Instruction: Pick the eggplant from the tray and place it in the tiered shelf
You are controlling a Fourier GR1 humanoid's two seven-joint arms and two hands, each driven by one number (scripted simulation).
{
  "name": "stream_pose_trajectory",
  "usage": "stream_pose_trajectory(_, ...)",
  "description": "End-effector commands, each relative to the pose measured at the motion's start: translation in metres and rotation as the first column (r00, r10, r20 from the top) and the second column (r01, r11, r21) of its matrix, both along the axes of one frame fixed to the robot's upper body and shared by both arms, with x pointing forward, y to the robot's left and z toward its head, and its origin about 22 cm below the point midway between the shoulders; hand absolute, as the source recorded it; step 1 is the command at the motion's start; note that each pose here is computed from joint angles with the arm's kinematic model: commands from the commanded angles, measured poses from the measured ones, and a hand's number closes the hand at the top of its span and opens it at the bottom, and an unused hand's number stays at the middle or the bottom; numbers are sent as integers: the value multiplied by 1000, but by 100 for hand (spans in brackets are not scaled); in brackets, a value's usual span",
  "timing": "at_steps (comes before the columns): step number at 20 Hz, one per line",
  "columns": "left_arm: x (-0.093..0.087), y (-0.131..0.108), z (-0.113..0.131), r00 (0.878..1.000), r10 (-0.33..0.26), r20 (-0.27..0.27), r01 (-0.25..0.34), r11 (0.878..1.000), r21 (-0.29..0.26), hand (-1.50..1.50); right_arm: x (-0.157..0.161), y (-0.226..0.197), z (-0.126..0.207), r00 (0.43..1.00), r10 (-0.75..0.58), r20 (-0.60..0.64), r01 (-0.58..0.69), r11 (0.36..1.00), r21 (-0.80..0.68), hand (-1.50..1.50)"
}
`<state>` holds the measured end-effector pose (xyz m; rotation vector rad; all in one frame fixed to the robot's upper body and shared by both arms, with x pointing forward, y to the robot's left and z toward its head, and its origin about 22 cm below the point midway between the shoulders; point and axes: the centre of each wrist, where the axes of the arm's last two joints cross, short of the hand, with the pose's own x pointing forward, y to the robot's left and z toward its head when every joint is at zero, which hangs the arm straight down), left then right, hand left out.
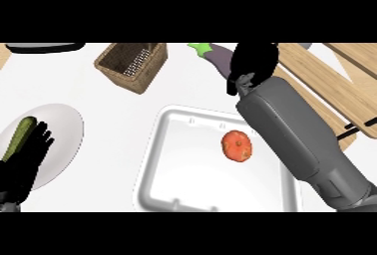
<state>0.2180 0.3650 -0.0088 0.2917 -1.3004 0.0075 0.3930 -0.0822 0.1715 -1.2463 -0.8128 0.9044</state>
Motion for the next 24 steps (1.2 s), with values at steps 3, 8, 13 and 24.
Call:
stream_pose_trajectory(3, 1, 5, 4, 1000, -3, 10, 3, 1000, 10, 0, -16, 1, 55, 929, -280, 243, 198, 929, 314, 150)
stream_pose_trajectory(8, -1, 0, 2, 1000, -12, 0, 12, 1000, 5, 0, -47, 4, 85, 864, -338, 374, 146, 878, 456, 150)
stream_pose_trajectory(13, 3, -17, -5, 1000, -10, 6, 10, 1000, 11, 0, -78, 4, 113, 783, -376, 496, 139, 882, 450, 150)
stream_pose_trajectory(24, 6, -23, -4, 1000, -29, 4, 29, 1000, -1, 0, -93, -2, 168, 645, -440, 624, 288, 897, 335, 150)
